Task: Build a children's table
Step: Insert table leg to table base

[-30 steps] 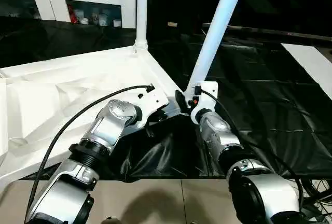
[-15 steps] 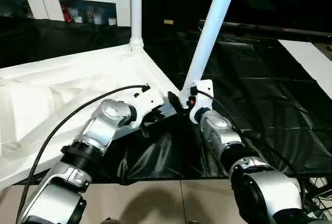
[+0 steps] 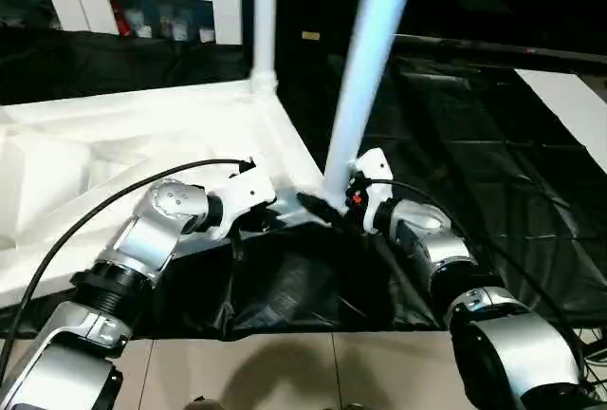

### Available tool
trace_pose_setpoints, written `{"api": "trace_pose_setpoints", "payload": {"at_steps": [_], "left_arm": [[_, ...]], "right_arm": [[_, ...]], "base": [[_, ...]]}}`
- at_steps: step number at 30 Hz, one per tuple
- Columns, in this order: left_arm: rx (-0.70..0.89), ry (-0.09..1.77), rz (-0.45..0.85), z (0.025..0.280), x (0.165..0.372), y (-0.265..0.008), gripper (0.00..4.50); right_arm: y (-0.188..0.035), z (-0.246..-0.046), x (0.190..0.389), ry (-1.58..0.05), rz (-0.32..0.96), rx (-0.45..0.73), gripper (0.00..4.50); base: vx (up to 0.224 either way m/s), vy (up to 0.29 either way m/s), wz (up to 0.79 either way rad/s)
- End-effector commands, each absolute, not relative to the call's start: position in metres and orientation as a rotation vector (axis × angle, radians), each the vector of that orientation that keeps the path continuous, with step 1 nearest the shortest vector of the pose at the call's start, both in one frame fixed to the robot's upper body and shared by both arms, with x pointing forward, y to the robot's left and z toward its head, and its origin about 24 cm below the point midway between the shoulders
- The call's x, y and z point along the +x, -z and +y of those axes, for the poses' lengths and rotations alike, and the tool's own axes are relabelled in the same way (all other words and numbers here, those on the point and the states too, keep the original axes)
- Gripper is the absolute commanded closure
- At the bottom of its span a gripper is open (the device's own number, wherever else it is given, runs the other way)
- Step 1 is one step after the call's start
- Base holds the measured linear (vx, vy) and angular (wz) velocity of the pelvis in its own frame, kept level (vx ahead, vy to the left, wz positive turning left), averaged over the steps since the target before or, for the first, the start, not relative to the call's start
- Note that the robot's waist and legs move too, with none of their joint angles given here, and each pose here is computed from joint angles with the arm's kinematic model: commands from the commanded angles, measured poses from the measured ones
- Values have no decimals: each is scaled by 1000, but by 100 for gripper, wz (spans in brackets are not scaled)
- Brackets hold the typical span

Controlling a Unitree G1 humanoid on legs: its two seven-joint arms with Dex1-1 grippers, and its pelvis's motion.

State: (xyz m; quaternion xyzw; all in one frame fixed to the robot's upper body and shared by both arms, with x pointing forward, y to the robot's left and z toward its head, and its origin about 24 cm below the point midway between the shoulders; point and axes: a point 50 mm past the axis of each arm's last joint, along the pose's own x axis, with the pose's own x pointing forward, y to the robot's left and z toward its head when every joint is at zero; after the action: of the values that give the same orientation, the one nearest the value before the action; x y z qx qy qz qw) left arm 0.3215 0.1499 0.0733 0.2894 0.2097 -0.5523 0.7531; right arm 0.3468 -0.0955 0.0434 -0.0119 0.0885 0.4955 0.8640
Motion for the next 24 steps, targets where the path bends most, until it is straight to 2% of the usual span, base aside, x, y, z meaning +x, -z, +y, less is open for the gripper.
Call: {"api": "trace_pose_setpoints", "payload": {"at_steps": [1,8,9,14,15,19,20,24], "left_arm": [[692,1335,464,144,312,-69,450],[720,1447,511,157,303,-68,450],[720,1448,511,157,303,-69,450],[726,1435,507,160,306,-70,450],[726,1432,506,161,306,-70,450],[725,1428,501,161,308,-70,450],[722,1427,499,161,308,-70,450],[696,1391,474,160,310,-71,450]], "right_arm": [[-45,-105,344,-1103,190,-58,4],[-44,-118,335,-1259,254,-111,4],[-44,-119,335,-1261,256,-107,30],[-40,-115,332,-1250,247,-71,50],[-39,-114,331,-1254,247,-69,76],[-37,-110,328,-1260,242,-62,89],[-37,-110,328,-1259,242,-62,116],[-37,-111,329,-1241,237,-60,135]], "base": [[0,0,0],[0,0,0],[0,0,0],[0,0,0],[0,0,0],[0,0,0],[0,0,0],[0,0,0]]}}
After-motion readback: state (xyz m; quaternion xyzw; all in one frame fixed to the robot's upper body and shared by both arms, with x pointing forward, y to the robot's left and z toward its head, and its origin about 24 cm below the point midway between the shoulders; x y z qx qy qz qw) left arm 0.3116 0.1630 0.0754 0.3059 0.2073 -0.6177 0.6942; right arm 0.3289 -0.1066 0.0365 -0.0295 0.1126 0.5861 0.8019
